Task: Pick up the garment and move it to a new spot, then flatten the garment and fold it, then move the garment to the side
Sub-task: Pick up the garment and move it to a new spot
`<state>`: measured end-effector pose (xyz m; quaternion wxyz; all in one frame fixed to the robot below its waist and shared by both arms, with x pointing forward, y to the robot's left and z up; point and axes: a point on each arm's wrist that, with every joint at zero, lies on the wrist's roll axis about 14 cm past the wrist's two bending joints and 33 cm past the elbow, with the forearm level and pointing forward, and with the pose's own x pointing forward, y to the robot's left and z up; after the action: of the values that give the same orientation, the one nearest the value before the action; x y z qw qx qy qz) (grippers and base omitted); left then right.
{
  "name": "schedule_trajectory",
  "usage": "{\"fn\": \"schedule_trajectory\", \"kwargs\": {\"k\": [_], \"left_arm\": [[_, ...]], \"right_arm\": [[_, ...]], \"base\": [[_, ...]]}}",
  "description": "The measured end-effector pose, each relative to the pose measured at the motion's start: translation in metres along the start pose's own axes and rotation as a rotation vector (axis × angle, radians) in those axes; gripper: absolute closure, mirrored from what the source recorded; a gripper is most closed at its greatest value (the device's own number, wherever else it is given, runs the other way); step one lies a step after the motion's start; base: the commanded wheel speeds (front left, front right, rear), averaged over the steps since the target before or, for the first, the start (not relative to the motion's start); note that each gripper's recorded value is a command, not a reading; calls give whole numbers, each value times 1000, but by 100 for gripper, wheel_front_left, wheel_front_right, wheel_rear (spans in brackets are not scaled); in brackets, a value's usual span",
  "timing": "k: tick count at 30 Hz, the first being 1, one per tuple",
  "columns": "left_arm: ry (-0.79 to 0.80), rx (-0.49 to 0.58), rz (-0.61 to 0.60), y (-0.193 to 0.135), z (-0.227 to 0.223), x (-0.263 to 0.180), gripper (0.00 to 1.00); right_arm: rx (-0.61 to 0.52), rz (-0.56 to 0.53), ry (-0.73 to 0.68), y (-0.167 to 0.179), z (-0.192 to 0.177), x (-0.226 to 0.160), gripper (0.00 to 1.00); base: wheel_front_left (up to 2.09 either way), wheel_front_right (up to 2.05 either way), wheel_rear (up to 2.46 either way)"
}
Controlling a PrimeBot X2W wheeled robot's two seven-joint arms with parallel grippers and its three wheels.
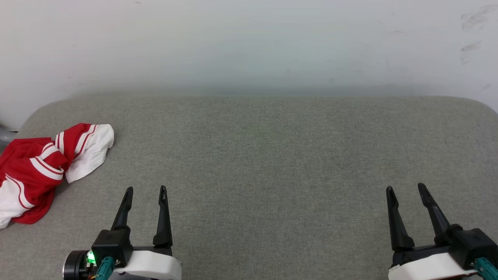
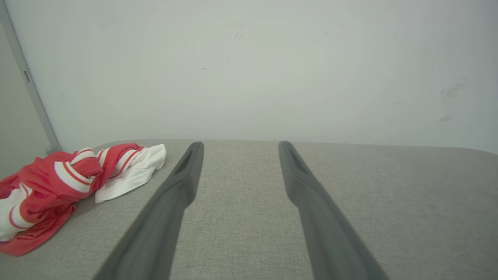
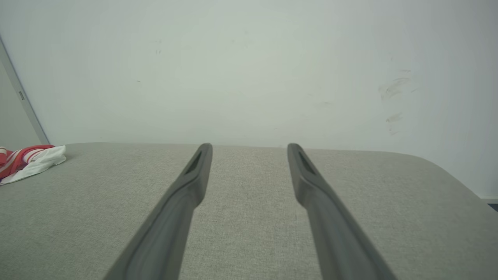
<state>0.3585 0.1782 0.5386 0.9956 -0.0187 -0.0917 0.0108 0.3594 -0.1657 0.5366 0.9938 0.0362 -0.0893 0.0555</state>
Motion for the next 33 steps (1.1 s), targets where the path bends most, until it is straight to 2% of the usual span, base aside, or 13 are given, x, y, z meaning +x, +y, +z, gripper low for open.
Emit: {"fn": "schedule_trajectory", "kwargs": {"k": [20, 33], "left_arm": [[11, -7, 21, 7, -3, -5, 0], [1, 3, 155, 49, 4, -27, 0]], "right_arm": [[27, 25, 14, 9, -6, 4, 0], [50, 150, 29, 49, -14, 23, 0]], "base": [[0, 0, 0], [0, 0, 0]]}}
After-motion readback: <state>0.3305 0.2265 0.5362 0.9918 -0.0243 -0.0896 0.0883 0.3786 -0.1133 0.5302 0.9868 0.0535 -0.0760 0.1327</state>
